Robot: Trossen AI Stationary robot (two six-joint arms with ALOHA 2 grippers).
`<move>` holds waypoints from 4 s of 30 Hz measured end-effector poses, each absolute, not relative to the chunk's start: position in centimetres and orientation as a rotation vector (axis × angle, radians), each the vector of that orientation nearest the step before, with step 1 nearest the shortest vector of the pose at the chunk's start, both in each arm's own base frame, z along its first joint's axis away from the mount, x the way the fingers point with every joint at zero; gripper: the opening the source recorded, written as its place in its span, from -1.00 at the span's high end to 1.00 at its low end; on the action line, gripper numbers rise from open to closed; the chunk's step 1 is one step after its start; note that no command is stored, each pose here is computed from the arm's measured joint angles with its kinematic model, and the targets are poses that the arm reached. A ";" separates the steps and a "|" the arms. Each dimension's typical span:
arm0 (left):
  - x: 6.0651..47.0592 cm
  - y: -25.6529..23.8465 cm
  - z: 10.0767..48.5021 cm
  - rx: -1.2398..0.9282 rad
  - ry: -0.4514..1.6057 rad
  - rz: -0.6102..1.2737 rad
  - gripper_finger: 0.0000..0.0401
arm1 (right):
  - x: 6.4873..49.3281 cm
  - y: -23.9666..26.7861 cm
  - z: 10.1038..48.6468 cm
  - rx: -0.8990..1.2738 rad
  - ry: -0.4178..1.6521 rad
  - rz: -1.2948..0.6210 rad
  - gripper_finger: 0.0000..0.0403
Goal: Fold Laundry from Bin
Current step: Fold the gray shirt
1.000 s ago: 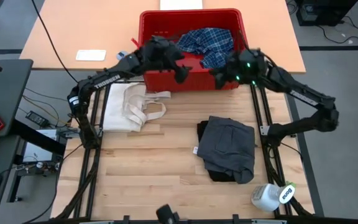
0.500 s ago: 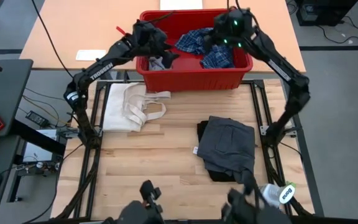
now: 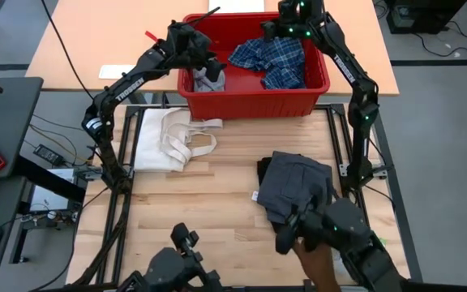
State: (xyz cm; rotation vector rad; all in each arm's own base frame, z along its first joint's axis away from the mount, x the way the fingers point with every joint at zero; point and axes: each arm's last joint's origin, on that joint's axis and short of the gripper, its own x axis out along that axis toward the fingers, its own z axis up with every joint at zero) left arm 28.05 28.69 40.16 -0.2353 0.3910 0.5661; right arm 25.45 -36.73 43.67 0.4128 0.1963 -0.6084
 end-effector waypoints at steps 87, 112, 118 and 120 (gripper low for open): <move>31.8 38.5 19.3 -0.350 0.838 0.814 0.83 | 24.3 -41.0 35.1 0.477 0.259 -0.455 -0.07; 34.5 37.3 25.3 -0.197 0.457 0.562 0.81 | 23.7 -40.1 35.3 0.529 0.313 -0.410 -0.07; 34.0 37.2 27.7 -0.139 0.387 0.578 0.81 | 23.5 -40.3 35.3 0.461 0.326 -0.465 -0.07; 33.5 37.2 28.7 -0.146 0.357 0.583 0.81 | 23.1 -40.3 35.5 0.480 0.326 -0.476 -0.07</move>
